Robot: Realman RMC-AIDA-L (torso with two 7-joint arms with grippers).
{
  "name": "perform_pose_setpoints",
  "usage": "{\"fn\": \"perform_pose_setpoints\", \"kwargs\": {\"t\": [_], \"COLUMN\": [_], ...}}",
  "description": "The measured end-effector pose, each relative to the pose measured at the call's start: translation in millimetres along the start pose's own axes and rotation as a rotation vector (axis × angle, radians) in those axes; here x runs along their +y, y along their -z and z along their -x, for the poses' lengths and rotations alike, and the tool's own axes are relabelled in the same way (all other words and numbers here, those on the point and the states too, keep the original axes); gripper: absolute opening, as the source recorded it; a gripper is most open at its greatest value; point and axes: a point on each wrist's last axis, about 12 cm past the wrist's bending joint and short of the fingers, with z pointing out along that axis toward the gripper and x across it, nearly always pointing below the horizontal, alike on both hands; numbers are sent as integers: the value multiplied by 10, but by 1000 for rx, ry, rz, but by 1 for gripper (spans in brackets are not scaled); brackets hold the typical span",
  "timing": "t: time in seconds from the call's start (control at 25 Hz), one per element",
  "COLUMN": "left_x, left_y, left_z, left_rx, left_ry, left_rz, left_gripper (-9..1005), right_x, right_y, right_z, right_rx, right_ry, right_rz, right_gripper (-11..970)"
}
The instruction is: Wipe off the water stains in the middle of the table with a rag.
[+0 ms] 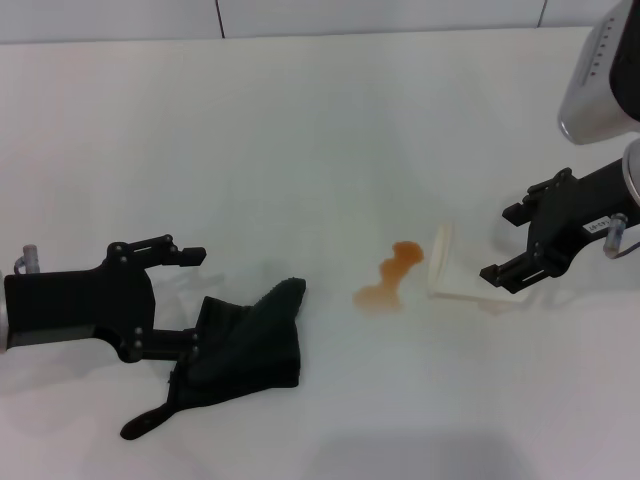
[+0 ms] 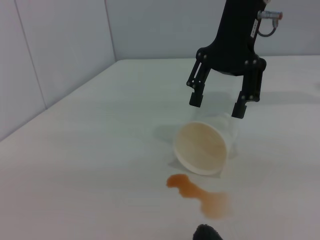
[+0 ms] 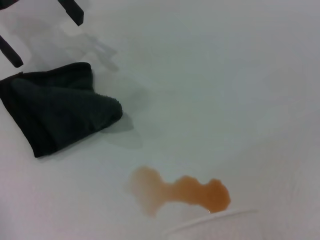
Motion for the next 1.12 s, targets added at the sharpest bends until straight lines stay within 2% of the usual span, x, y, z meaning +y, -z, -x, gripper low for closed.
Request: {"fn": "perform_pose_setpoints", "kwargs": {"t": [0.48,1.12], "left_x": [-13,-18], "left_y": [1,-21], "left_z": [-12,-19], "left_rx": [-1,-1], "left_ry": [-6,-11], "left_rz": [3,8], "left_gripper": [858,855], "right_x": [44,-13], "right_y": [-49,-189], "right_z": [96,-35], "right_rx": [19,61], "right_ry": [13,-40], "right_rz": [12,20], "right_gripper": [812,811]}}
